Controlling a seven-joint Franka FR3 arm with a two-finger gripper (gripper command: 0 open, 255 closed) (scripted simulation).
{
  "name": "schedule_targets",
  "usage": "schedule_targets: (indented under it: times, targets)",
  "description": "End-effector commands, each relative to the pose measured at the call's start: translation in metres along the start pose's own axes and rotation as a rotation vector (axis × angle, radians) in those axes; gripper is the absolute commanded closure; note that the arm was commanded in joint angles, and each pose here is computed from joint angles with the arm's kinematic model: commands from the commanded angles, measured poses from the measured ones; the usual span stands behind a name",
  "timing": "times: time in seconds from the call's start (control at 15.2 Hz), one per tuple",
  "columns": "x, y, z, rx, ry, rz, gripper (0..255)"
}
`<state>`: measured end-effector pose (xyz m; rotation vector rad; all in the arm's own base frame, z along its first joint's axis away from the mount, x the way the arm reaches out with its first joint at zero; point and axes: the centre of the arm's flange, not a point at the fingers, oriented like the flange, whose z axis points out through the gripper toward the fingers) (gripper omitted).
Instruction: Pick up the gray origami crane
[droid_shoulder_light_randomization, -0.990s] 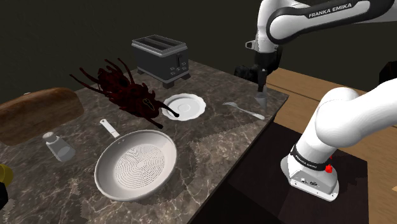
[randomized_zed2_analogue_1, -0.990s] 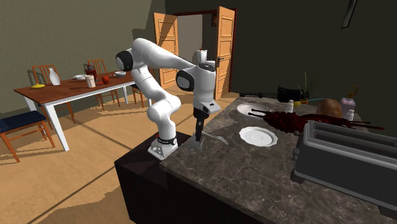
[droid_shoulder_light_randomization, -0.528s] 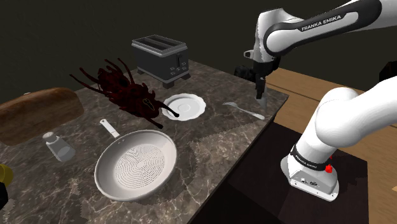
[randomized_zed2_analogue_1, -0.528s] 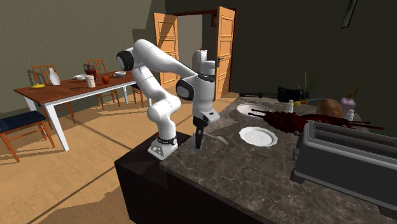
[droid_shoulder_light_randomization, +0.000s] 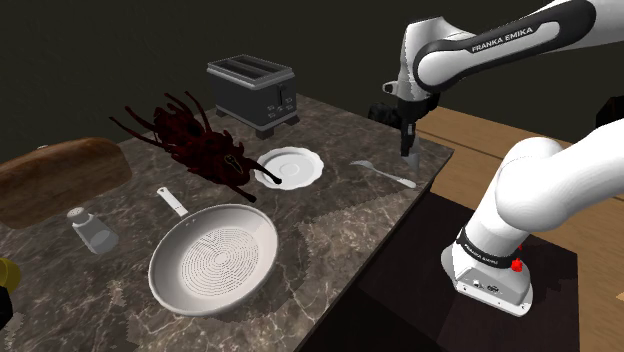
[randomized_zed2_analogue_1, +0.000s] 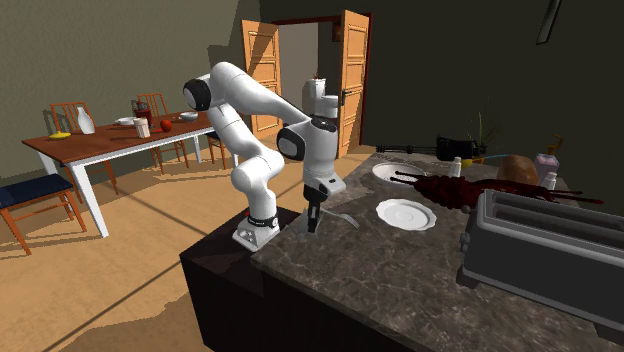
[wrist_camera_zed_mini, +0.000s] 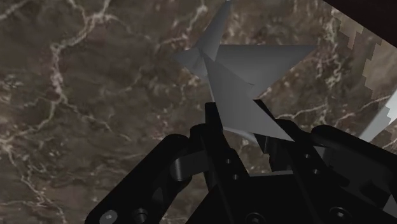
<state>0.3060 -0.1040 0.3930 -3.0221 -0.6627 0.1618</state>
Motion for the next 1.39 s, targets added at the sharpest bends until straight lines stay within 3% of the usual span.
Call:
schedule_targets:
  times: [0.0,0.2,1.32]
  targets:
    - [0.0,0.0,0.001,0.001,-0.002,0.0,255]
    - [-0.001,0.0,0.001,0.001,-0.002,0.0,255]
    - [-0.008,-0.005,-0.079,0.001,-0.002,0.0,255]
